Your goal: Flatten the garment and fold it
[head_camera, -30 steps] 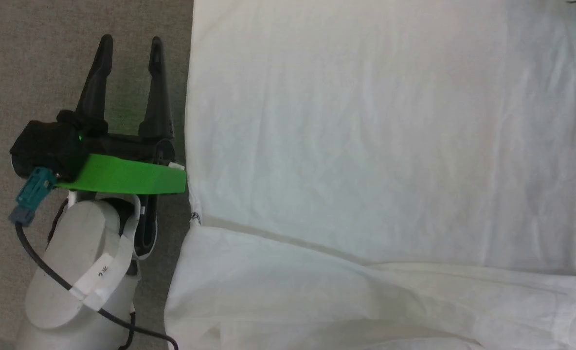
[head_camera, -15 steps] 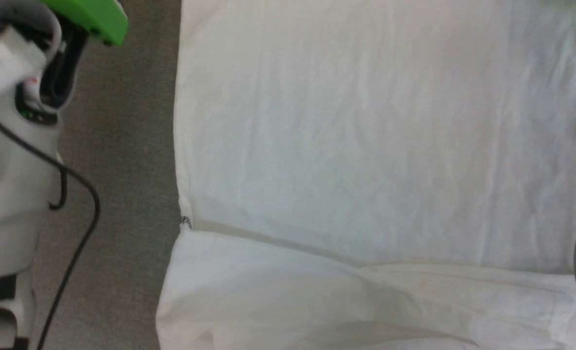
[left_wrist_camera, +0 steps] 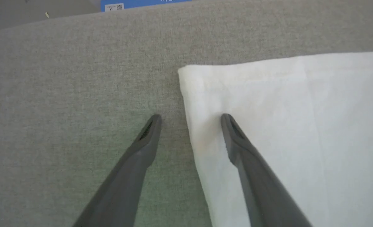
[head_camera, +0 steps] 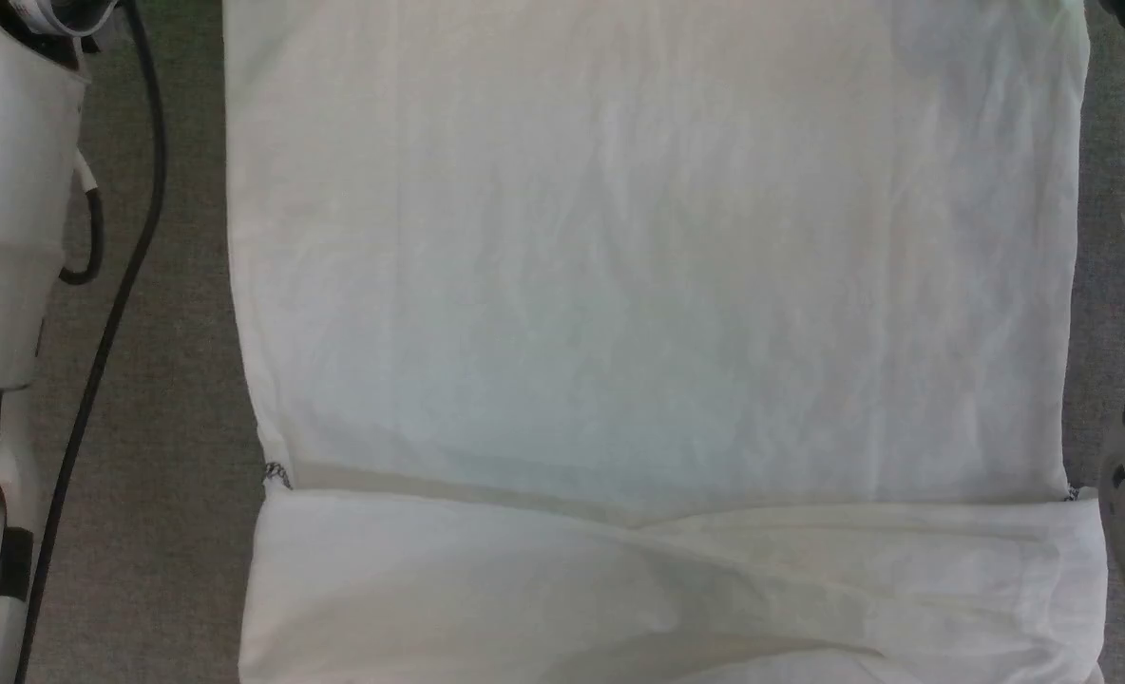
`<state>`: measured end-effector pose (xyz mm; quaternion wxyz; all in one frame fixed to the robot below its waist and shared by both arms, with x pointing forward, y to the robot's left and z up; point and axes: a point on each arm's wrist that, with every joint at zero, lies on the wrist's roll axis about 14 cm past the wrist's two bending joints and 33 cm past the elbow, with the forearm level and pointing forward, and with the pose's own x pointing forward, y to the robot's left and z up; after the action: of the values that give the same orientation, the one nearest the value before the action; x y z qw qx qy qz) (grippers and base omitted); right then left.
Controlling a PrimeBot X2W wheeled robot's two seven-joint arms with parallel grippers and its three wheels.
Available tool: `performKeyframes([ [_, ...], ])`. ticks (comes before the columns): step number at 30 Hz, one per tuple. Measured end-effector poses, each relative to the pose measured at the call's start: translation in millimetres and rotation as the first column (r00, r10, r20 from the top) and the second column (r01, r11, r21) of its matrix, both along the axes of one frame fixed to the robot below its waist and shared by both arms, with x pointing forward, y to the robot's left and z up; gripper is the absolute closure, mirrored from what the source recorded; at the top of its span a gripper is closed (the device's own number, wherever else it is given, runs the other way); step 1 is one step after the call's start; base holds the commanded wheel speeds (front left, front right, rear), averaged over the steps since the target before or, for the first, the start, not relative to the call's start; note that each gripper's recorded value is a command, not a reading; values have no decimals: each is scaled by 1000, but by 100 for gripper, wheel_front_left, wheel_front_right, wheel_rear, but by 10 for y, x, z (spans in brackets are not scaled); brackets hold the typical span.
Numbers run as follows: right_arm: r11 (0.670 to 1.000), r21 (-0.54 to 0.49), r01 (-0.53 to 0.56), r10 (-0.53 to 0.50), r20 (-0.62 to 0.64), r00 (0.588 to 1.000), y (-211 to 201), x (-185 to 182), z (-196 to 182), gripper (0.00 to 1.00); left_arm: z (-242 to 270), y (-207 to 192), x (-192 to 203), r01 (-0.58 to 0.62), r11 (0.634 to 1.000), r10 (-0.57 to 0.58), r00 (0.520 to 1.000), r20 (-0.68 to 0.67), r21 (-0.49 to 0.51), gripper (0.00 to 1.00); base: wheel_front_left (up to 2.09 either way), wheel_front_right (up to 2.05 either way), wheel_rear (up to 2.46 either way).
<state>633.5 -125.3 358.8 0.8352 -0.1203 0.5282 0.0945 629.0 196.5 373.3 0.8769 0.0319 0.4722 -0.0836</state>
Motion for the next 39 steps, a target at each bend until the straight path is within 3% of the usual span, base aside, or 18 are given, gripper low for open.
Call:
performKeyframes([
  [5,1000,-1,-4,4,4,1000,-32,48,-54,100,-176,0,7,-28,1000,27,999,-43,-5,0,0,0,0],
  [6,1000,0,-6,6,7,1000,-36,59,-61,100,-186,-2,23,-32,999,32,999,-38,-12,55,0,0,0],
  [7,1000,2,-6,6,11,1000,-37,69,-64,100,-186,-2,42,-34,999,33,999,-27,-16,100,0,0,0],
  [18,1000,4,-20,19,137,990,-73,227,107,100,187,106,288,-41,999,44,969,242,-17,100,0,0,0],
  [21,1000,12,-13,10,222,975,-104,315,291,100,457,146,387,-44,999,47,930,364,-15,100,0,0,0],
  [26,1000,26,0,-11,415,910,-163,507,788,100,943,197,479,-47,999,43,846,532,-6,100,0,0,0],
  [33,997,73,-3,-40,580,814,-192,552,1345,100,1688,131,471,-11,998,50,666,745,-57,100,0,0,0],
  [39,991,132,-36,-53,615,787,-175,279,1460,100,1787,90,120,43,993,61,622,780,-112,100,0,0,0],
])
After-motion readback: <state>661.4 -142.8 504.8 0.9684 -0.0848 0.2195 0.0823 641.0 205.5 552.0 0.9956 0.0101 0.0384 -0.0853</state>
